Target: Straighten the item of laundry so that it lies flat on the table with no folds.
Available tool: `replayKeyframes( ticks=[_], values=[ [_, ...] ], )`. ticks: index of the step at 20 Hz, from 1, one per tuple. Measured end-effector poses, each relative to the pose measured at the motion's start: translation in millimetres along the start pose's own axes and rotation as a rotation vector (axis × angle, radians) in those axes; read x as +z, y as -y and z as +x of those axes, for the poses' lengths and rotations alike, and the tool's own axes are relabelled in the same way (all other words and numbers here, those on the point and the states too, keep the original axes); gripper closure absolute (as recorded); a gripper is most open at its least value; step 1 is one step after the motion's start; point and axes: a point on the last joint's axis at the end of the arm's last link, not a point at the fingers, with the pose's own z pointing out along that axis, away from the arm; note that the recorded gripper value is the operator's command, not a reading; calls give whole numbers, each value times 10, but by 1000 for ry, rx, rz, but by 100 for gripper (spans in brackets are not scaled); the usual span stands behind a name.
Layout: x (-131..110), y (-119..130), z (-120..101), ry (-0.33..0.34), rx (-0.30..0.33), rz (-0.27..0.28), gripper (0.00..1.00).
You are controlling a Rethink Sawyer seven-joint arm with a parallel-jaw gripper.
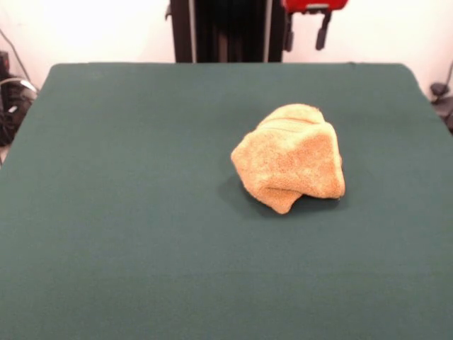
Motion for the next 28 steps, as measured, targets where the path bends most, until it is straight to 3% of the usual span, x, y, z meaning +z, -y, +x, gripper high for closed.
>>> replayKeyframes(
  ticks=[15, 28],
  values=[
    [-19, 90, -223, 27, 10, 5, 0],
    [-264, 115, -381, -24, 7, -3, 0]
  ],
)
